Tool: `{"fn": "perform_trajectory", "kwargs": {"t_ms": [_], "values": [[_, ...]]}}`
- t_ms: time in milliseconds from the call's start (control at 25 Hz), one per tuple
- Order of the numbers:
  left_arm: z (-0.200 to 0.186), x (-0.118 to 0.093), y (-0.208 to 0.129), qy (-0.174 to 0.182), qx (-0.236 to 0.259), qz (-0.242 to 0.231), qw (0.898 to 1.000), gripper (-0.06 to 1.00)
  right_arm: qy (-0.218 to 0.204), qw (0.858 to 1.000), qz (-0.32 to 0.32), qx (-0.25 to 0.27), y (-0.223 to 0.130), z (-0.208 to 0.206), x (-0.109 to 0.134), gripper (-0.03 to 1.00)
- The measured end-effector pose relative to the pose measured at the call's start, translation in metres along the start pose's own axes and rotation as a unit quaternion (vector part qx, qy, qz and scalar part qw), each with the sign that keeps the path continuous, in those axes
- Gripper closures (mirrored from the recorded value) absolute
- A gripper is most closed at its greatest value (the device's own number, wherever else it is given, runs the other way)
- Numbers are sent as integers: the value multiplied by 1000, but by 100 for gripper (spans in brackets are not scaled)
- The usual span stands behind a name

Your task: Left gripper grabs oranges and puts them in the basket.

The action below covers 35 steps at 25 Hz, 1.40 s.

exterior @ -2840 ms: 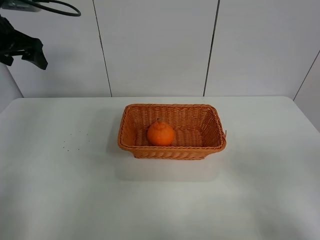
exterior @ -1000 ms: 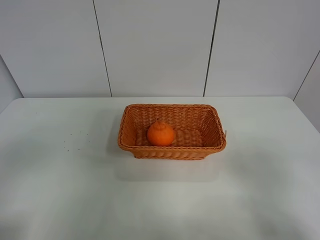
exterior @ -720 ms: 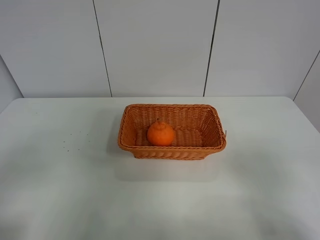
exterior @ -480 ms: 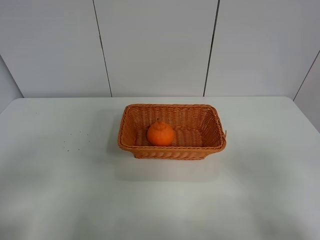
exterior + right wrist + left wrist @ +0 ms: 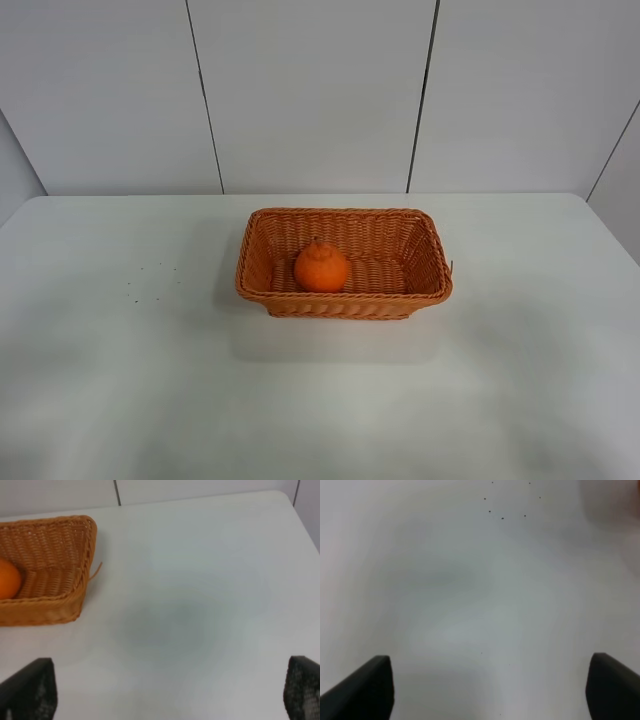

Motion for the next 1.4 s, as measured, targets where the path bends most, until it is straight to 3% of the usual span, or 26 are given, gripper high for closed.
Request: {"fn": "perform_trajectory", "kwargs": {"t_ms": [240, 1400], "values": [[-13, 0, -4, 6, -48, -3, 999, 7, 0, 1000, 0, 0, 0, 0, 0, 27], [-13, 0, -4, 6, -49, -3, 999, 7, 0, 1000, 0, 0, 0, 0, 0, 27]]}}
Point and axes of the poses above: a point on each arm's last joint axis where the gripper is mounted, z pointing out along that axis toward the gripper, x along the wrist's bending axis when the last joint is at zero, y = z × x, the point moved 4 cm from there along z, pointing out along that axis toward the gripper, and after that the axes turned 4 degrees about z, right-handed, at the moved point
